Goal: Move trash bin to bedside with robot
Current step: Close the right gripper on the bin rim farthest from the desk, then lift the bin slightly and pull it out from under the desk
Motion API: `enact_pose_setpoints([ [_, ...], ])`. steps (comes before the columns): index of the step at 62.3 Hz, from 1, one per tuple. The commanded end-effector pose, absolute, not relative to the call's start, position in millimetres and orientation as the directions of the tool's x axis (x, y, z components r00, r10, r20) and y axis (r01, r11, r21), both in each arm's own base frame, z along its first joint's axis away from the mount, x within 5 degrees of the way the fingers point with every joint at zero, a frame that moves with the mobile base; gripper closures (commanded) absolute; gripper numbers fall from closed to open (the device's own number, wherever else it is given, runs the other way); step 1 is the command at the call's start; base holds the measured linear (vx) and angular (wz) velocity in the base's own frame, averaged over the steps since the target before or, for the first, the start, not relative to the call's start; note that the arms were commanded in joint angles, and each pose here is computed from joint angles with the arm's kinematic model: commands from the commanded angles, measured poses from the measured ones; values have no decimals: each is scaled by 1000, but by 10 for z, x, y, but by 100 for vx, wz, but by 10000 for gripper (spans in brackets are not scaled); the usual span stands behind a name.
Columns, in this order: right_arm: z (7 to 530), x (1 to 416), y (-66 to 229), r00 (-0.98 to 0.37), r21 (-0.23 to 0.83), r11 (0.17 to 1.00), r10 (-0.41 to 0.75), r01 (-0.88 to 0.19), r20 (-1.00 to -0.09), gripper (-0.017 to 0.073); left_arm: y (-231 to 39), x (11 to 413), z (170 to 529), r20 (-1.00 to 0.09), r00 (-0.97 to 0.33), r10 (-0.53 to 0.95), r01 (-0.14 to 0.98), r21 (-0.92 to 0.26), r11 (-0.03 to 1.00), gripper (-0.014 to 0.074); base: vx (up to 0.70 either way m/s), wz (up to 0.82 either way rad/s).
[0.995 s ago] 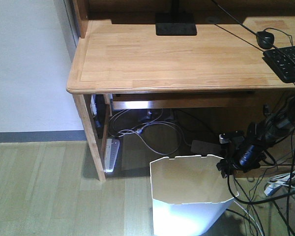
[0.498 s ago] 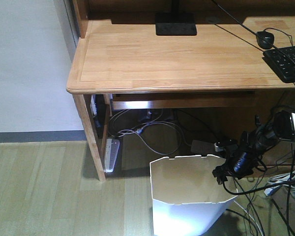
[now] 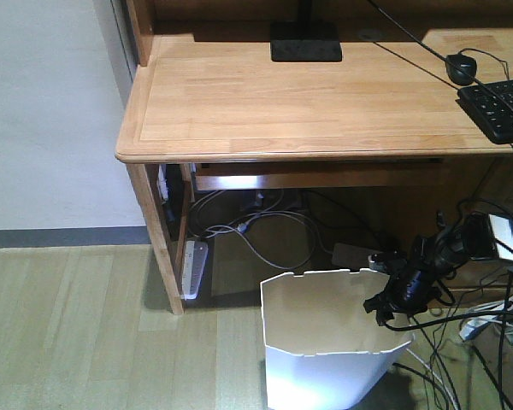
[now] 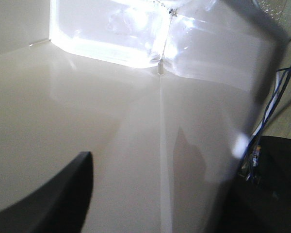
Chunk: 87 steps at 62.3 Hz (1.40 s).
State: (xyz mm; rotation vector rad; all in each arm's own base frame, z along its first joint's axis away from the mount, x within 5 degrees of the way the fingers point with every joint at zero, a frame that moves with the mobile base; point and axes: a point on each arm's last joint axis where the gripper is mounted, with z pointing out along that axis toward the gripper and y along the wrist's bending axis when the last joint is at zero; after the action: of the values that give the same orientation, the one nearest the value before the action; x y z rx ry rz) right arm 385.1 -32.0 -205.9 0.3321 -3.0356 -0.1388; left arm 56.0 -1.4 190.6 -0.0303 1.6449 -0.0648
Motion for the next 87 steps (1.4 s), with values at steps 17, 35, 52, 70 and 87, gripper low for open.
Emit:
enact_pose_setpoints([
  [17,-1648,4205,-405,-987,154,975,-156,-161,-42,573,-17,566,1888,-997,-16,-73,28,-74,997,599,0,0],
  [35,-1463,4214,-602,-991,378,917,-100,-127,-92,566,-17,566,1888,-997,-16,-73,28,-74,997,599,0,0],
  [52,-1186,4216,-691,-987,357,924,-98,-139,-130,565,-17,566,1888,-997,-16,-73,28,-74,997,599,0,0],
  [70,-658,4130,-672,-979,342,923,-125,-175,-162,565,-17,566,1888,-997,-16,-73,28,-74,997,599,0,0],
  [87,-31,3905,-599,-969,325,927,-118,-186,-217,565,-17,566,1888,-997,-16,-73,28,-74,997,599,0,0],
])
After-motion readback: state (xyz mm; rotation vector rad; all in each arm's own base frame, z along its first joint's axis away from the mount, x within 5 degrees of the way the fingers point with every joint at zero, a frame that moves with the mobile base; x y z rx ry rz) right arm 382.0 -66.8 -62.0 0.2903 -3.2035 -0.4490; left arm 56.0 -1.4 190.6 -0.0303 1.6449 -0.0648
